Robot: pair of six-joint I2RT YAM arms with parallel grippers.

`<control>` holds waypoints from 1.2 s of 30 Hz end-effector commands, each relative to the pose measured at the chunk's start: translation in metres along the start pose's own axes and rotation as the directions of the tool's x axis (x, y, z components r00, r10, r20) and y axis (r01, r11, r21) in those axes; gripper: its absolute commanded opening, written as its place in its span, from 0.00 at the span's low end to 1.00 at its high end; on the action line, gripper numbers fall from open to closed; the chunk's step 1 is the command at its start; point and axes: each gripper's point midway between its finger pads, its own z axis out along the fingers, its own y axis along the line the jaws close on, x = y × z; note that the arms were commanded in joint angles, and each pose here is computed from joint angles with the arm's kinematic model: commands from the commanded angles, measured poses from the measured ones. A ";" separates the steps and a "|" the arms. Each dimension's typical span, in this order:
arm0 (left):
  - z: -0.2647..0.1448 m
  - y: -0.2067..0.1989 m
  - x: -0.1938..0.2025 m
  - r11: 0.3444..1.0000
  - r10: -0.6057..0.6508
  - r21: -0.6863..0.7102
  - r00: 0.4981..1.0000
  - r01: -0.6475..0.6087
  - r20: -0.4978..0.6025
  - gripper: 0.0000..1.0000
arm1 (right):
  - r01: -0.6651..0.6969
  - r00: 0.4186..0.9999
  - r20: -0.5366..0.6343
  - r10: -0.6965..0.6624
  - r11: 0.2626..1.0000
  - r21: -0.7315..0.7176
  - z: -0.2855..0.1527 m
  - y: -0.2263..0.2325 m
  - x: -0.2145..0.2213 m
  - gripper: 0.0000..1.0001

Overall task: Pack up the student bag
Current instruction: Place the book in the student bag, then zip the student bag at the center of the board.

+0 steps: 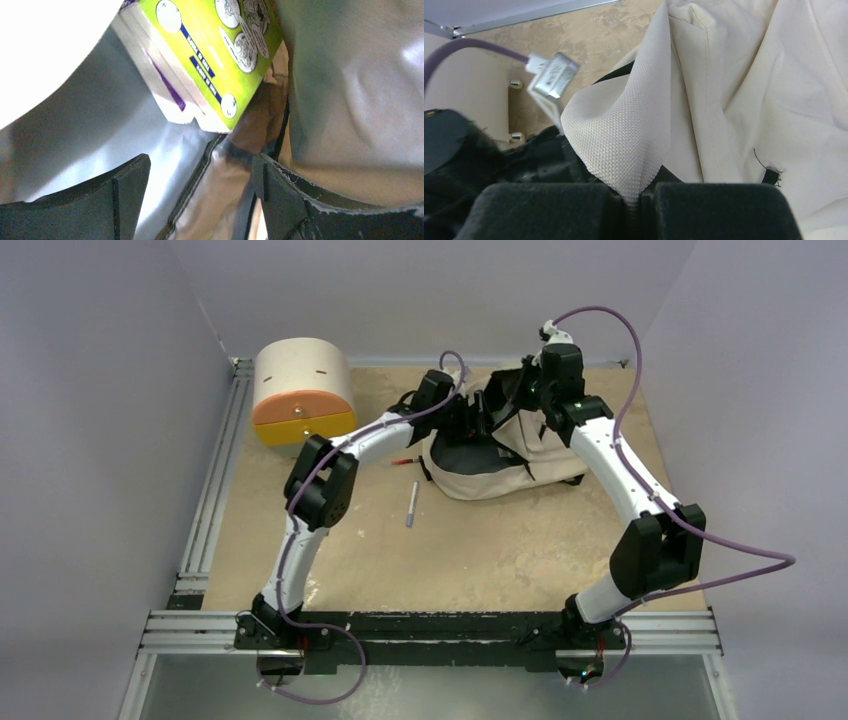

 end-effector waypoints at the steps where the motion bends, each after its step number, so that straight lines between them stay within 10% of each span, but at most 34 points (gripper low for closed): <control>1: -0.057 -0.045 -0.035 0.993 0.113 0.026 0.984 -0.118 0.134 0.74 | 0.018 0.985 0.171 -0.009 0.999 -0.052 -0.027 0.019 -0.049 0.00; 14: -0.164 -0.025 -0.050 0.891 0.441 -0.223 0.869 -0.394 0.225 0.74 | 0.037 0.991 0.130 -0.036 0.999 -0.010 -0.032 0.012 -0.043 0.00; 28: -0.115 0.044 -0.045 0.710 0.626 -0.380 0.778 -0.592 -0.043 0.75 | 0.049 0.994 0.098 -0.049 0.999 0.003 -0.030 0.006 -0.033 0.00; 36: -0.099 0.046 -0.048 0.712 0.624 -0.372 0.779 -0.595 -0.051 0.51 | 0.054 0.995 0.088 -0.055 0.998 0.020 -0.027 0.002 -0.029 0.00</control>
